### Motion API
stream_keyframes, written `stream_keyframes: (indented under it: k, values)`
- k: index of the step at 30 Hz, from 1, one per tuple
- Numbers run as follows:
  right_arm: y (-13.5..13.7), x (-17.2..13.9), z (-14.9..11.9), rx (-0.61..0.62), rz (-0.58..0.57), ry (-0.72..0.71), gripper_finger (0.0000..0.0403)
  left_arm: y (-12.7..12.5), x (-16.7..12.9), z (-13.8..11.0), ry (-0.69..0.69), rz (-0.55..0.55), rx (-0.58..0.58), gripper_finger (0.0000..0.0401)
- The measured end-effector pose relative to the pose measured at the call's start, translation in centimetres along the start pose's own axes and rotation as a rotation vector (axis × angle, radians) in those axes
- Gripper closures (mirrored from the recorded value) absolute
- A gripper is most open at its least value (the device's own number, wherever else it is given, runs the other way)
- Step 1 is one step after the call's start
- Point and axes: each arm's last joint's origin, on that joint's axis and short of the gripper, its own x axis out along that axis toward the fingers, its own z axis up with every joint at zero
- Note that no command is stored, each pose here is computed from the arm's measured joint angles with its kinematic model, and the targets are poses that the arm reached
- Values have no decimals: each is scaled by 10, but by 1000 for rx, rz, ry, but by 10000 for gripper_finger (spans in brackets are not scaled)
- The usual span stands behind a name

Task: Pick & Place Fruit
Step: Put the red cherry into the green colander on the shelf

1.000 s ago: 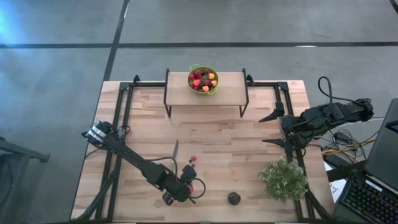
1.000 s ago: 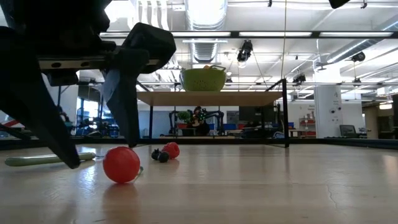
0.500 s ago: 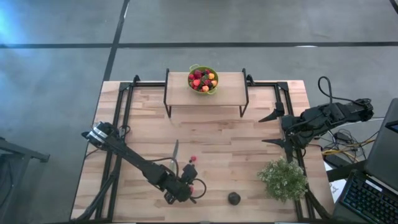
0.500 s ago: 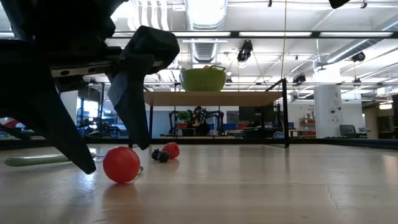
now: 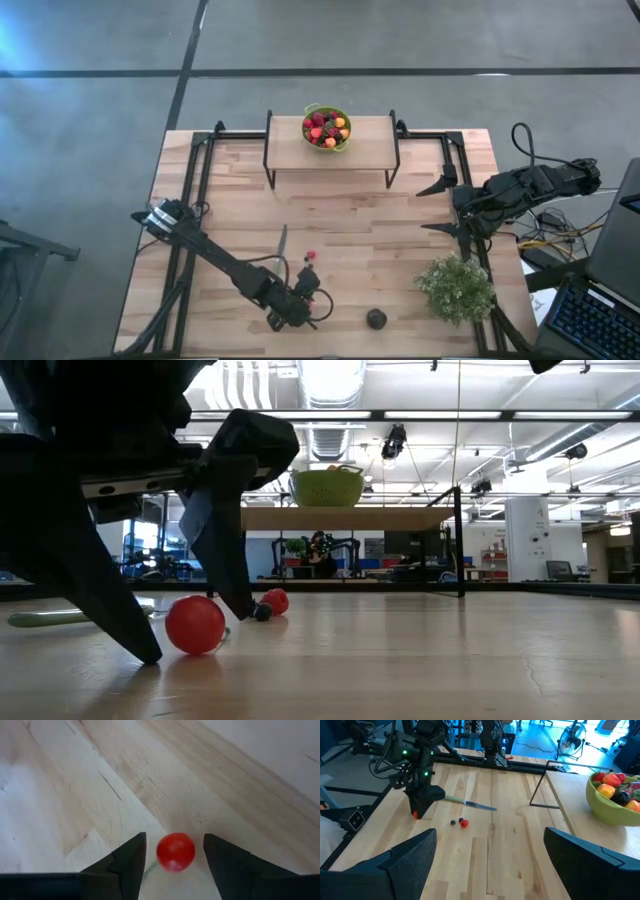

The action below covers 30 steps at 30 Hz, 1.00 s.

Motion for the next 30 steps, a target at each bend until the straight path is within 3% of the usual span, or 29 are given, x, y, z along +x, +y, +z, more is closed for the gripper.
stream_keyframes:
  k: [17, 30]
  values:
    - [0, 0, 0, 0, 0, -1, 40, -1, 1, -2, 15, -3, -51, 270]
    - [0, 0, 0, 0, 1, 0, 39, -1, 1, -2, 14, -3, -64, 271]
